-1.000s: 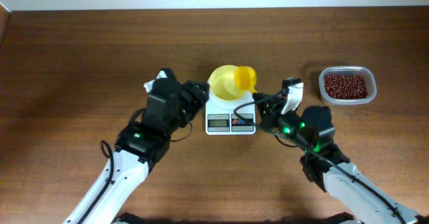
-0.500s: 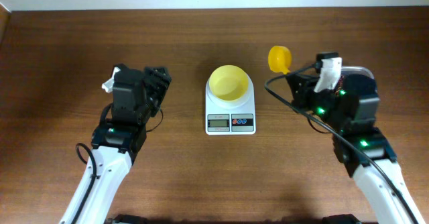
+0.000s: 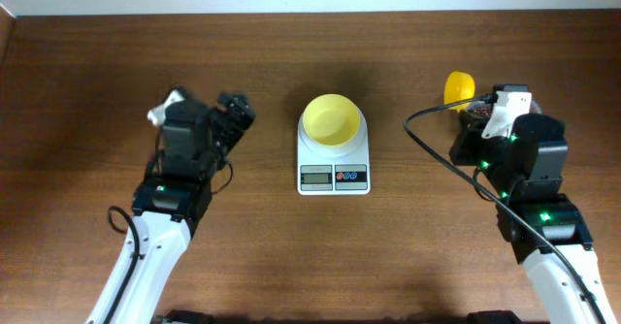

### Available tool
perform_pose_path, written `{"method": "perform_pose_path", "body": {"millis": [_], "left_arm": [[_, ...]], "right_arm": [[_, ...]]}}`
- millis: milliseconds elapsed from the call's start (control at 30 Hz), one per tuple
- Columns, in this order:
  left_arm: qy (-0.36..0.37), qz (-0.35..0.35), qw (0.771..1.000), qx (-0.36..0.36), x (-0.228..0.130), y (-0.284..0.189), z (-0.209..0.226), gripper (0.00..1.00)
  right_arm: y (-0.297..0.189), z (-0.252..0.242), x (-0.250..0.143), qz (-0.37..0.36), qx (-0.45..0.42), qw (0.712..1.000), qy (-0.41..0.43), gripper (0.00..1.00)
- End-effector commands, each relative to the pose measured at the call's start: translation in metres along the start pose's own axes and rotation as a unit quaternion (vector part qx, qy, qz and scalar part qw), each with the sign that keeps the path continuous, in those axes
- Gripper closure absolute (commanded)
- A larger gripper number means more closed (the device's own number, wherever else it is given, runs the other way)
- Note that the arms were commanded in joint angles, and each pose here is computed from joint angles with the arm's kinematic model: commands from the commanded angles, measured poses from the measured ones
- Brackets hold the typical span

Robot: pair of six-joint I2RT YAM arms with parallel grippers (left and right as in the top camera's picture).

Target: Scoop item into bowl and weigh 50g on scale

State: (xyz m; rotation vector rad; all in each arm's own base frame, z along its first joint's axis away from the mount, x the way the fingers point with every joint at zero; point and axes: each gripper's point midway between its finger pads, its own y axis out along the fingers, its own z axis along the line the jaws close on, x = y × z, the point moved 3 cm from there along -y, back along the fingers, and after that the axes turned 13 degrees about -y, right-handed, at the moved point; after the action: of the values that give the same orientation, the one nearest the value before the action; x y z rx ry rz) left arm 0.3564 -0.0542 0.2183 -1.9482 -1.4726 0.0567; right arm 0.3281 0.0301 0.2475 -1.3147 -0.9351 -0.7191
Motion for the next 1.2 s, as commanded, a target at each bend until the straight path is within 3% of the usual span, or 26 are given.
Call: {"method": "perform_pose_path", "body": {"millis": [0, 133, 233, 500, 533, 567, 600, 633, 800, 900, 1000, 1167], "left_arm": [[0.234, 0.021, 0.971, -0.046, 0.002, -0.015, -0.03, 0.01], [0.356, 0.036, 0.934, -0.028, 0.013, -0.047, -0.056, 0.01], [0.406, 0.056, 0.912, -0.026, 0.014, -0.065, -0.065, 0.01], [0.407, 0.096, 0.908, -0.043, 0.002, -0.071, -0.065, 0.02], [0.406, 0.098, 0.907, -0.048, 0.001, -0.071, -0.067, 0.48], [0.406, 0.098, 0.907, -0.047, 0.001, -0.071, -0.066, 0.68], [0.405, 0.108, 0.907, -0.053, -0.002, -0.07, -0.066, 0.95], [0.402, 0.124, 0.905, -0.059, -0.008, -0.069, -0.065, 1.0], [0.397, 0.207, 0.891, -0.074, -0.046, -0.055, -0.05, 1.0], [0.416, 0.258, 0.869, -0.075, -0.084, -0.042, -0.044, 1.0], [0.446, 0.279, 0.848, -0.069, -0.116, -0.029, -0.044, 1.0], [0.525, 0.274, 0.806, 0.009, -0.166, 0.002, -0.022, 1.0]], "right_arm": [[-0.009, -0.017, 0.014, -0.012, -0.034, 0.999, 0.001, 0.96], [-0.011, -0.023, 0.012, 0.002, -0.041, 0.999, 0.007, 0.96], [-0.011, -0.022, 0.012, 0.001, -0.037, 0.999, 0.007, 0.96], [-0.011, -0.022, 0.012, 0.002, -0.037, 0.999, 0.007, 0.96], [-0.011, -0.022, 0.012, 0.002, -0.037, 0.999, 0.007, 0.96], [-0.011, -0.022, 0.012, 0.002, -0.037, 0.999, 0.007, 0.96], [-0.011, -0.022, 0.012, 0.002, -0.037, 0.999, 0.007, 0.96], [-0.011, -0.022, 0.012, 0.002, -0.037, 0.999, 0.007, 0.96], [-0.01, -0.022, 0.011, 0.003, -0.037, 0.999, 0.007, 0.96], [-0.009, -0.022, 0.01, 0.006, -0.037, 0.999, 0.008, 0.96], [-0.006, -0.022, 0.008, 0.011, -0.036, 0.999, 0.008, 0.96], [0.0, -0.023, 0.004, 0.021, -0.036, 0.999, 0.009, 0.96]]}}
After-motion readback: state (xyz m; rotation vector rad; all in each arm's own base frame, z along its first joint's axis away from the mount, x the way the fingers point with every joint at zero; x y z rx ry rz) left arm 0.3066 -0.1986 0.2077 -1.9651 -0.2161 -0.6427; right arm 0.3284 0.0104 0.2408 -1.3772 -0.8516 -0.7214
